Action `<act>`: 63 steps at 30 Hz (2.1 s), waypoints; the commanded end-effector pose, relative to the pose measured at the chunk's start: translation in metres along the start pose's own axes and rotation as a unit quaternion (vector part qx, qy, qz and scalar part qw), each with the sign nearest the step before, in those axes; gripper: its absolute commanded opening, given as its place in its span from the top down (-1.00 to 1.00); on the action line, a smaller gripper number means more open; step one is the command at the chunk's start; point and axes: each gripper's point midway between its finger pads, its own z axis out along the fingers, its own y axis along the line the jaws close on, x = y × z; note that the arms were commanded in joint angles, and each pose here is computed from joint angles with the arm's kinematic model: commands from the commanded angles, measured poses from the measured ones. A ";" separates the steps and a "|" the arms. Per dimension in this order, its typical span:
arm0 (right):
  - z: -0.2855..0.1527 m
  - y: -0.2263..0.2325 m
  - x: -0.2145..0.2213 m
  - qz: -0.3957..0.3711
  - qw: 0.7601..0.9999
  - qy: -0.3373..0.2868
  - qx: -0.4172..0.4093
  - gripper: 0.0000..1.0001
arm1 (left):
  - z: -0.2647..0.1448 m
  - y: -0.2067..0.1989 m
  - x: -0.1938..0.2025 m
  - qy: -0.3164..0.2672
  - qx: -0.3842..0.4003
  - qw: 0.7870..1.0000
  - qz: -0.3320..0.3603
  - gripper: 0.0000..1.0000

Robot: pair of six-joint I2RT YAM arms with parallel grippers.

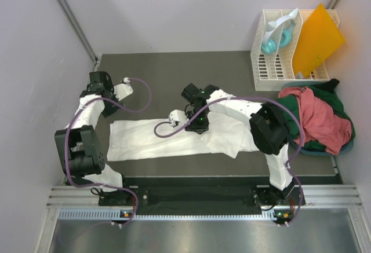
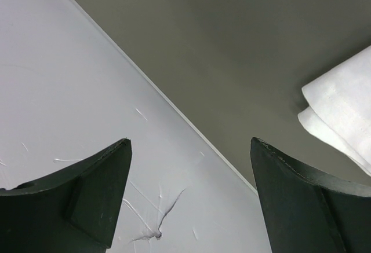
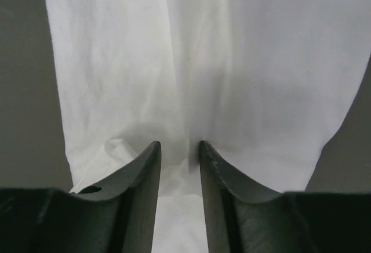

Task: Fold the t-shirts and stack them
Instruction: Fold the other side of the tshirt into a rectangle

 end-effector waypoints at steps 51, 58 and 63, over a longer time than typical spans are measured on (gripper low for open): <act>-0.022 0.036 -0.017 -0.055 0.994 -0.018 -0.095 1.00 | 0.013 0.016 -0.021 -0.024 -0.015 1.000 -0.009 -0.75; -0.014 0.023 -0.014 -0.046 0.996 -0.009 -0.079 -0.01 | 0.013 0.020 -0.023 -0.027 -0.019 0.999 -0.008 -0.76; -0.044 -0.013 -0.020 0.009 0.999 -0.049 0.009 0.15 | 0.008 0.025 -0.026 -0.039 -0.036 0.998 -0.016 -0.76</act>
